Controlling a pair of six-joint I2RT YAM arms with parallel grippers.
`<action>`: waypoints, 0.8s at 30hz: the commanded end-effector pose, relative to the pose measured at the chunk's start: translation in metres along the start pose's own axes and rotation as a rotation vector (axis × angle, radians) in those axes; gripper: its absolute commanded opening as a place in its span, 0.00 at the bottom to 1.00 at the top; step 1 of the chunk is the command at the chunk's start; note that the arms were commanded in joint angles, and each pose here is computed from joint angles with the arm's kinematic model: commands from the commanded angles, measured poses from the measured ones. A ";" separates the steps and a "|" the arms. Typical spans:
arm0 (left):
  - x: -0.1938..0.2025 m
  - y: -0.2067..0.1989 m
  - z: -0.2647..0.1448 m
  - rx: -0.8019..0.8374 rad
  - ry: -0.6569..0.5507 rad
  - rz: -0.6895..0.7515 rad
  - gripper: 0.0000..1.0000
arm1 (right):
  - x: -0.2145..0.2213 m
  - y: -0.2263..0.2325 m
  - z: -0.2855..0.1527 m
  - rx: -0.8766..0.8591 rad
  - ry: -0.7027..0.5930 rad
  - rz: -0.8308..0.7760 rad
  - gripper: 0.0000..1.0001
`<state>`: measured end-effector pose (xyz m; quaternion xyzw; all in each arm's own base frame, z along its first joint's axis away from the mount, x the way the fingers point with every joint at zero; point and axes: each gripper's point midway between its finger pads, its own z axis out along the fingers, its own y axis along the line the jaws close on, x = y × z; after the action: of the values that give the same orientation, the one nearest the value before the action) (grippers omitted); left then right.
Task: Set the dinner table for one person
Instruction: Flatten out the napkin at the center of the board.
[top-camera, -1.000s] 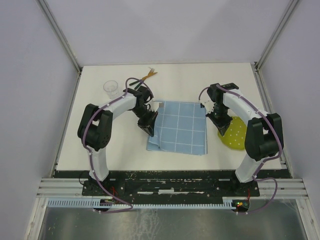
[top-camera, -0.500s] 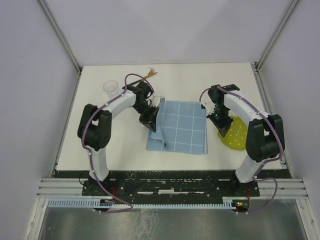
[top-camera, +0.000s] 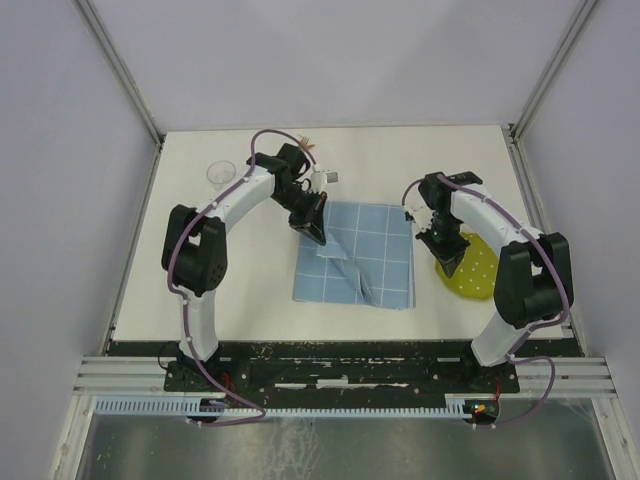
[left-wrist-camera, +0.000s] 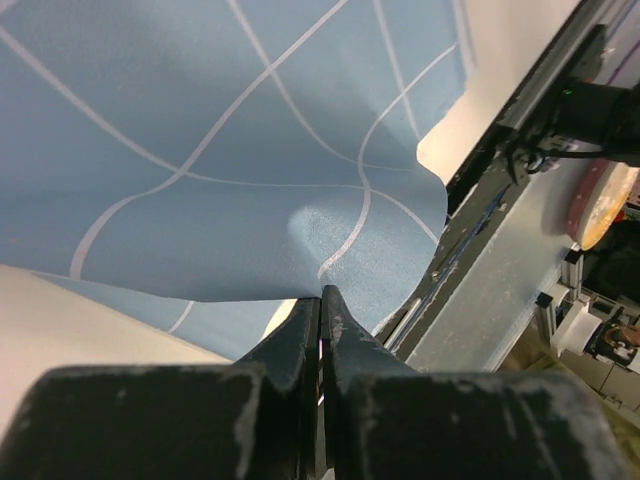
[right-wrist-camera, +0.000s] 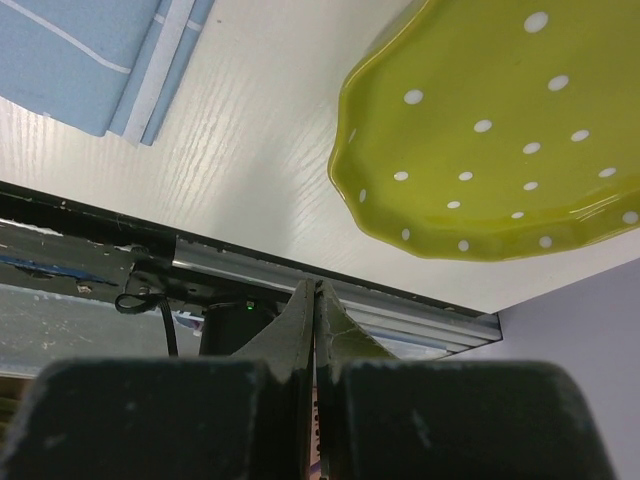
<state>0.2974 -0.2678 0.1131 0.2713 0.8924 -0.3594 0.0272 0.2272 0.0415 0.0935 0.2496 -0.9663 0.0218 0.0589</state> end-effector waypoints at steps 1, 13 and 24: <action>-0.026 -0.033 -0.011 0.130 -0.067 0.025 0.03 | 0.003 -0.005 -0.007 0.025 -0.037 0.016 0.02; -0.043 -0.045 -0.022 0.164 -0.150 0.052 0.03 | 0.003 -0.006 -0.011 0.018 -0.048 0.025 0.02; -0.054 -0.026 -0.014 0.096 -0.150 0.049 0.03 | -0.037 0.032 -0.066 -0.203 -0.249 -0.015 0.18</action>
<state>0.3126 -0.2935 0.1396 0.2639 0.8656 -0.4217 0.0571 0.2509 0.0669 0.1300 0.2473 -0.9678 -0.0458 -0.0053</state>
